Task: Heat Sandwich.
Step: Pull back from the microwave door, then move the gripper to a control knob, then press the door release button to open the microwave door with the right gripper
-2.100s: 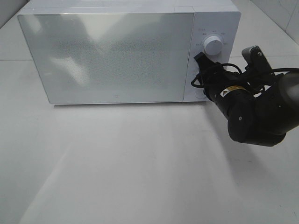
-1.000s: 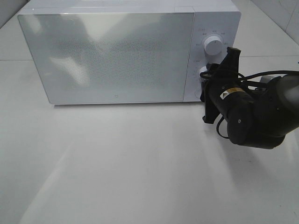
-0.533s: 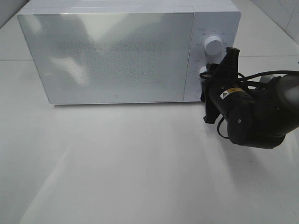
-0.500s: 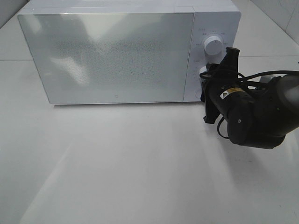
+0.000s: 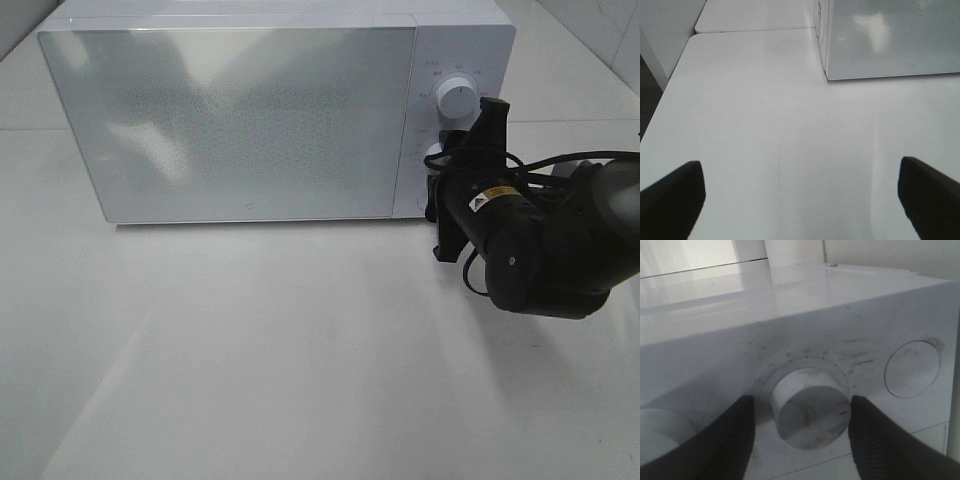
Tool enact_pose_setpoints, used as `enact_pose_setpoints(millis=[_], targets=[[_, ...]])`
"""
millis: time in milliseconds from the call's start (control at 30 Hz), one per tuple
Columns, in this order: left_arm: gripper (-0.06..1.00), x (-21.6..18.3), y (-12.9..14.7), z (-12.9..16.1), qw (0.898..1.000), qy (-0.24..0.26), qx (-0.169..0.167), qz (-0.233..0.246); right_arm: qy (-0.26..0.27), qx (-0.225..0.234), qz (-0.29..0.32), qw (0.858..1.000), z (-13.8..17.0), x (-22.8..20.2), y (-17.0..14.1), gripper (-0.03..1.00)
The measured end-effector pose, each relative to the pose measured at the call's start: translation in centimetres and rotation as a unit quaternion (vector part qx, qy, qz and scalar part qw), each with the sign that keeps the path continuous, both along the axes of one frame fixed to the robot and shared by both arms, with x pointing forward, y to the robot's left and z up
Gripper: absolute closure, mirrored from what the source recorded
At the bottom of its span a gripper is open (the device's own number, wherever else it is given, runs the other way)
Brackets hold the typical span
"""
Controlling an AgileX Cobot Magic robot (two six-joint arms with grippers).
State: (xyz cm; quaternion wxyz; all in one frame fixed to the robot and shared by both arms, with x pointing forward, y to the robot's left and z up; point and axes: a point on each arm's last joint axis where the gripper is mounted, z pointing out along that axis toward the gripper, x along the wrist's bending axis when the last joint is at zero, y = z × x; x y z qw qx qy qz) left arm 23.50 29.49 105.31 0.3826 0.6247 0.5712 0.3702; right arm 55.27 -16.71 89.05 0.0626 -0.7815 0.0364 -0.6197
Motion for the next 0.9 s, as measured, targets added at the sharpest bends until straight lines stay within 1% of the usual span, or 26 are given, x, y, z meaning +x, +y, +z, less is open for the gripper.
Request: enact_pose_setpoints(millis=[67,100,133,167,200,433,700,833,900], targets=[[-0.05,0.0,0.0,0.0,1.0,0.0,0.0,0.0,-0.001,-0.001,0.003,1.0,0.0,-0.1,0.1,0.32],[-0.05,0.0,0.0,0.0,1.0,0.0,0.0,0.0,-0.001,-0.001,0.003,1.0,0.0,-0.1,0.1,0.32],[-0.05,0.0,0.0,0.0,1.0,0.0,0.0,0.0,-0.002,-0.002,0.005,1.0,0.0,-0.1,0.2,0.3],[-0.05,0.0,0.0,0.0,1.0,0.0,0.0,0.0,-0.009,-0.005,0.012,1.0,0.1,-0.2,0.2,0.25],[-0.05,0.0,0.0,0.0,1.0,0.0,0.0,0.0,-0.012,-0.005,0.014,1.0,0.1,-0.3,0.3,0.24],[-0.05,0.0,0.0,0.0,1.0,0.0,0.0,0.0,-0.017,-0.002,0.023,1.0,0.0,-0.8,0.2,0.22],[-0.05,0.0,0.0,0.0,1.0,0.0,0.0,0.0,-0.014,-0.01,0.037,0.999,0.4,-2.4,-0.5,0.22],[-0.05,0.0,0.0,0.0,1.0,0.0,0.0,0.0,0.003,-0.016,0.044,0.999,0.5,-3.5,-1.0,0.22],[-0.05,0.0,0.0,0.0,1.0,0.0,0.0,0.0,0.026,-0.027,0.054,0.998,0.6,-4.6,-1.4,0.22]])
